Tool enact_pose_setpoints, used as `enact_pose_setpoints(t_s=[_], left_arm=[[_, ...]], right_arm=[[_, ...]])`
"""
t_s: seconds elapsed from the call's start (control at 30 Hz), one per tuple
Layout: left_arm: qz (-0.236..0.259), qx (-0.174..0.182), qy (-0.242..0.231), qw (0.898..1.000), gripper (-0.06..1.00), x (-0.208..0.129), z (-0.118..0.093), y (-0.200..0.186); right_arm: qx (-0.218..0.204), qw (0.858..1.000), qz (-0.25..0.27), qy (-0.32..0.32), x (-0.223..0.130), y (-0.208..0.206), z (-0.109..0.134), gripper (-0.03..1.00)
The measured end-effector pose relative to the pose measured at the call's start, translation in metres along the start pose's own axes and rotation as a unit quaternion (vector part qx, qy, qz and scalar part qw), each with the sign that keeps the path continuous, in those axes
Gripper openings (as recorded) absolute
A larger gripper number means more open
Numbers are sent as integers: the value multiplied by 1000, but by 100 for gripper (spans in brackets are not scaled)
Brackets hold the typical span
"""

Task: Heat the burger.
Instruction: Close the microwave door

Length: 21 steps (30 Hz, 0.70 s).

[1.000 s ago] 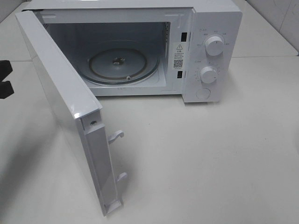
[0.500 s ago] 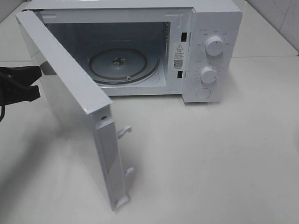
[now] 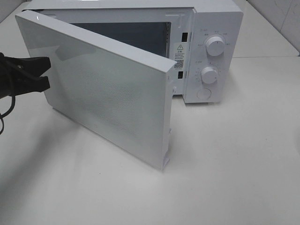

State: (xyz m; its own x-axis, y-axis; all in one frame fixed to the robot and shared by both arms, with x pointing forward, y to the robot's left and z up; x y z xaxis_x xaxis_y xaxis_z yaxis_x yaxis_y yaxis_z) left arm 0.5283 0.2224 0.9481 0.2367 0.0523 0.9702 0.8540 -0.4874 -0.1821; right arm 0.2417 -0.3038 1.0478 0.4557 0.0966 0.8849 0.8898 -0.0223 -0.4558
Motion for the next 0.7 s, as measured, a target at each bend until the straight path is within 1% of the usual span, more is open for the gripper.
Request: enact_pose_setpoints(t_s=[0.13,0.17,0.27,0.3,0.37,0.43,0.57,0.63,0.7], left_arm=[[-1,5,-5,1000,0,-1,4,7],[-4,14,-12,1000,0,0,7,11],[-6,20,-17,1000,0,0,9,13],[-8,32,-29,999,0,-2,12,17],[-9,35,-32,999,0,-4,11,23],[-12,29,-29,999,0,-6,6,30],[-16,30,-37,999,0,-10,3,34],[-21,35,-41,998,0,-11,4,35],[-35,52,-50,997,0,-9,6,37]], right_arm=[[0,1000,0,0,0,0,0,42],[0,1000,0,0,0,0,0,42],[0,1000,0,0,0,0,0,42],[0,1000,0,0,0,0,0,42],[0,1000,0,0,0,0,0,42],[0,1000,0,0,0,0,0,42],[0,1000,0,0,0,0,0,42],[0,1000,0,0,0,0,0,42],[0,1000,0,0,0,0,0,42]])
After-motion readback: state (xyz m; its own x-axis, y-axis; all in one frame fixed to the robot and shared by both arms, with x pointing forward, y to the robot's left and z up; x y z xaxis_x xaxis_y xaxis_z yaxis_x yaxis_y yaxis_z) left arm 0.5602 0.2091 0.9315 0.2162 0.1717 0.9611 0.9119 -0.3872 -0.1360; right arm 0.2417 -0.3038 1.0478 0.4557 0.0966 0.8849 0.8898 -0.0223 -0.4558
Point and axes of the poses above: a point on each arm's last joint axis where the gripper is mounted, y pointing out along that axis toward the gripper, z along the wrist's bending axis when the last joint is at zero, x = y × z, the point moved 1 cm from there along y, pointing out along that axis toward the gripper, and after that the axes turned 3 degrees about -y, right-handed, at the moved point
